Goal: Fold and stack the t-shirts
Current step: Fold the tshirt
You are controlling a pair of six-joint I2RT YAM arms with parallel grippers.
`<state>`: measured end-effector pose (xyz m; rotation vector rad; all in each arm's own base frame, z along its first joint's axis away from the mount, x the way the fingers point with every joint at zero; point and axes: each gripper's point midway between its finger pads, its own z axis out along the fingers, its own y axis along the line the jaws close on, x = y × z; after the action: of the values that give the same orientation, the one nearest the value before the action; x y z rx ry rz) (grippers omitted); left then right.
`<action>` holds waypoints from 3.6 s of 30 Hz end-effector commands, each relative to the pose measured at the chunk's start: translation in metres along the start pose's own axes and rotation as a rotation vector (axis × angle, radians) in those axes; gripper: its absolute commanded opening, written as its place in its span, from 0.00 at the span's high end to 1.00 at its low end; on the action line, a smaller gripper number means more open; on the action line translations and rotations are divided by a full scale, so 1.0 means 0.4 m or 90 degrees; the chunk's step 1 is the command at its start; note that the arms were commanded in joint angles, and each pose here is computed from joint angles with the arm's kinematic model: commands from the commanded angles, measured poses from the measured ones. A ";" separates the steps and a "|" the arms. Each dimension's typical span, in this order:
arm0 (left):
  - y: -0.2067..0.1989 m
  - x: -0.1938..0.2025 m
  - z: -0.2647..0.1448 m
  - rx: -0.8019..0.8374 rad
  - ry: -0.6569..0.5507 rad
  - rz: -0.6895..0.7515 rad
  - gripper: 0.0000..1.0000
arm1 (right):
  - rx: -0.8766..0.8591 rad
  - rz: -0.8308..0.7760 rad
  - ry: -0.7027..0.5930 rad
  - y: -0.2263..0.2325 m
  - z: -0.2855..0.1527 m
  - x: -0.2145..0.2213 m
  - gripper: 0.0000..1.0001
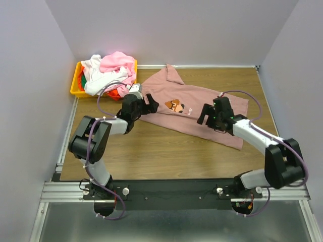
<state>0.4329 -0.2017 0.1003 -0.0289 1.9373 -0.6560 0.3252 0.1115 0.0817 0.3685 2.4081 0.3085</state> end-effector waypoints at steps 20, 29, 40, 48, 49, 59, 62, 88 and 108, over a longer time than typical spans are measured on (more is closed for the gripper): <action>0.018 0.193 -0.098 0.001 0.053 -0.020 0.07 | 0.020 -0.015 0.139 -0.045 0.053 0.292 0.05; -0.005 0.254 -0.194 -0.038 0.063 -0.015 0.07 | 0.042 -0.012 0.130 -0.081 -0.012 0.296 0.05; -0.057 0.235 -0.319 -0.037 0.026 -0.056 0.06 | 0.042 -0.007 0.111 -0.085 -0.060 0.279 0.05; -0.115 0.144 -0.260 -0.036 -0.008 0.010 0.12 | 0.000 -0.029 0.059 -0.017 -0.076 0.188 0.05; -0.099 0.159 -0.243 -0.056 0.006 0.022 0.13 | -0.007 -0.030 0.051 -0.007 -0.079 0.173 0.05; -0.104 0.185 -0.145 -0.078 0.056 0.061 0.39 | -0.029 -0.034 0.023 0.020 -0.098 0.135 0.05; -0.100 0.208 -0.133 -0.081 0.075 0.061 0.41 | -0.029 -0.035 0.023 0.020 -0.097 0.135 0.05; -0.094 0.265 -0.063 -0.097 0.111 0.072 0.57 | -0.020 -0.038 0.031 0.005 -0.091 0.152 0.05; -0.180 0.174 0.026 -0.059 0.087 0.119 1.00 | -0.018 -0.039 0.040 -0.004 -0.085 0.169 0.05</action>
<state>0.3853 -0.2793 0.0713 0.0784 2.0706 -0.4786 0.2575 0.1339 0.0719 0.2929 2.4616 0.3677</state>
